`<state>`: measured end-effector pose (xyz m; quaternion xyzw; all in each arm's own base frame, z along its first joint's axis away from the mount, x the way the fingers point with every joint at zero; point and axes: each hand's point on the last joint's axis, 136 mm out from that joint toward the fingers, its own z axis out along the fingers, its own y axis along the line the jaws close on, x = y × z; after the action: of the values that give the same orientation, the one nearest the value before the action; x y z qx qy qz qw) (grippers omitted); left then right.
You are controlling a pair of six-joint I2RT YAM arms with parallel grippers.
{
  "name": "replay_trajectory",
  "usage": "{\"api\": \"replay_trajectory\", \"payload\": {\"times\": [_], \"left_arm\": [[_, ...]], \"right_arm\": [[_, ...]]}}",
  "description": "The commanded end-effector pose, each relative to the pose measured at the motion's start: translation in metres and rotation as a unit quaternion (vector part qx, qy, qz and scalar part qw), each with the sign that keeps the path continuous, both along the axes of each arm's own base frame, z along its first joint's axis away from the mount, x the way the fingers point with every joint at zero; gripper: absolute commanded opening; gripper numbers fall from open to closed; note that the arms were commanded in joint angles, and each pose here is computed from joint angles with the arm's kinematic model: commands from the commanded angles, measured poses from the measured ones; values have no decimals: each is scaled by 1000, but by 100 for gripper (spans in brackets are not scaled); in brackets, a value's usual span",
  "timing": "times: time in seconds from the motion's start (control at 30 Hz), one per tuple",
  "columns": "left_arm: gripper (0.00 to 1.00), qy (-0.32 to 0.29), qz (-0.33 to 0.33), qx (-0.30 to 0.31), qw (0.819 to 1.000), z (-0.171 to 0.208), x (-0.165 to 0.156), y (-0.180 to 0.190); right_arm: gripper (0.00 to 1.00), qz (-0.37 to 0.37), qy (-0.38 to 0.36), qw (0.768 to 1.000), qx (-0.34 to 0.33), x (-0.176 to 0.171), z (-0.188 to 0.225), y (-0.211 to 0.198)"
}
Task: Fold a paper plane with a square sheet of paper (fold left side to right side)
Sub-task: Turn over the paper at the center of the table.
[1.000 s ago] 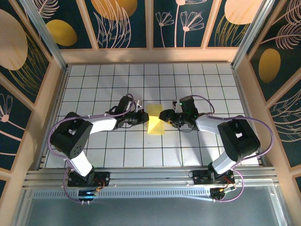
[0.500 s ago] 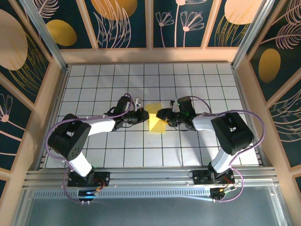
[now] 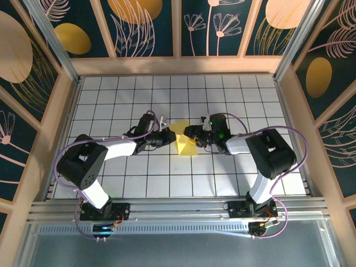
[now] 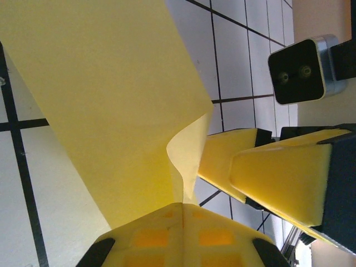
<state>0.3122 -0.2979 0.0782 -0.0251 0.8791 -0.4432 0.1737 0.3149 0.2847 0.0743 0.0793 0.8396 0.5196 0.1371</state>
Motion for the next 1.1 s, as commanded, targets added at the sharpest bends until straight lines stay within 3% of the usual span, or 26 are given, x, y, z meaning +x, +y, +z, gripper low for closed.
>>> {"api": "replay_trajectory", "payload": {"times": [0.0,0.33,0.5,0.67,0.87,1.07], "left_arm": [[0,20,11,7,1000,-10,0,3],[0,23,9,6,1000,-9,1,2],[19,19,18,11,1000,-9,2,5],[39,-17,50,9,999,15,9,14],[60,-82,110,-24,990,73,15,32],[84,-166,147,-126,967,154,9,44]], "right_arm": [[54,7,-5,1000,13,-4,2,5],[38,6,9,1000,2,-5,-10,5],[21,5,2,1000,-7,-3,-7,4],[0,-2,-27,999,-22,3,9,0],[0,-27,-94,995,-21,15,54,-15],[0,-63,-194,979,28,24,136,-37]]}}
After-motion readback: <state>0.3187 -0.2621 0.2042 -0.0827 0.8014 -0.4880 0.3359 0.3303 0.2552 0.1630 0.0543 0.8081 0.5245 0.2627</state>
